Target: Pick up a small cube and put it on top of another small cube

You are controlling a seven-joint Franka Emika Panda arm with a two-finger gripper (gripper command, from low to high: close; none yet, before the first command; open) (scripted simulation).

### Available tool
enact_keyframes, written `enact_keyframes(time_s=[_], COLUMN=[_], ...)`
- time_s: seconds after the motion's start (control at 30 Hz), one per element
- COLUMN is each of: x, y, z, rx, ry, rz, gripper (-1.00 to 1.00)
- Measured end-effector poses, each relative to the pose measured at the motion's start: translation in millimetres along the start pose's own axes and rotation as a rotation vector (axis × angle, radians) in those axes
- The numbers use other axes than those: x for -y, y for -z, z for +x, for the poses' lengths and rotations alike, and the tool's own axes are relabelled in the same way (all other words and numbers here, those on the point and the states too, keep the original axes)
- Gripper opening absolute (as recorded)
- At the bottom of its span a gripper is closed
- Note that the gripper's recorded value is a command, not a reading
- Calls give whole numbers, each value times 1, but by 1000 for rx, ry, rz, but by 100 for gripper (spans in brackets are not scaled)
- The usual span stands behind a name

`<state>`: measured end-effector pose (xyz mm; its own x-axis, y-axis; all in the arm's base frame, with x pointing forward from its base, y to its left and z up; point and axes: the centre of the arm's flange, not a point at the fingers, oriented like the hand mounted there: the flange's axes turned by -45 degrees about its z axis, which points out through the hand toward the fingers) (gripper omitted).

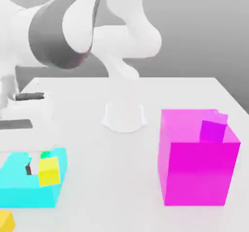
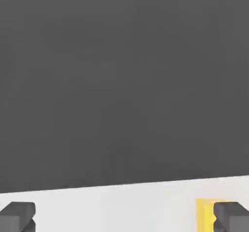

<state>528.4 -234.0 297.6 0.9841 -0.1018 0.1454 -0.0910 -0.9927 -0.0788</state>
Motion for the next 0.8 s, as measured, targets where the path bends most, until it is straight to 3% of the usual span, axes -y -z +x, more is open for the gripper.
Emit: enact_keyframes(time_s=[0.2,0.33,0.37,0.57,0.8], x=[-58,-74,-75,-75,-73], y=[-77,-136,-148,-154,-78], z=[-30,-44,-46,-48,-54], rx=[120,143,144,145,148], ry=[-12,-11,-12,-13,-88], rz=[-65,-80,-80,-79,-65], gripper=[0,0,-100,-100,-100])
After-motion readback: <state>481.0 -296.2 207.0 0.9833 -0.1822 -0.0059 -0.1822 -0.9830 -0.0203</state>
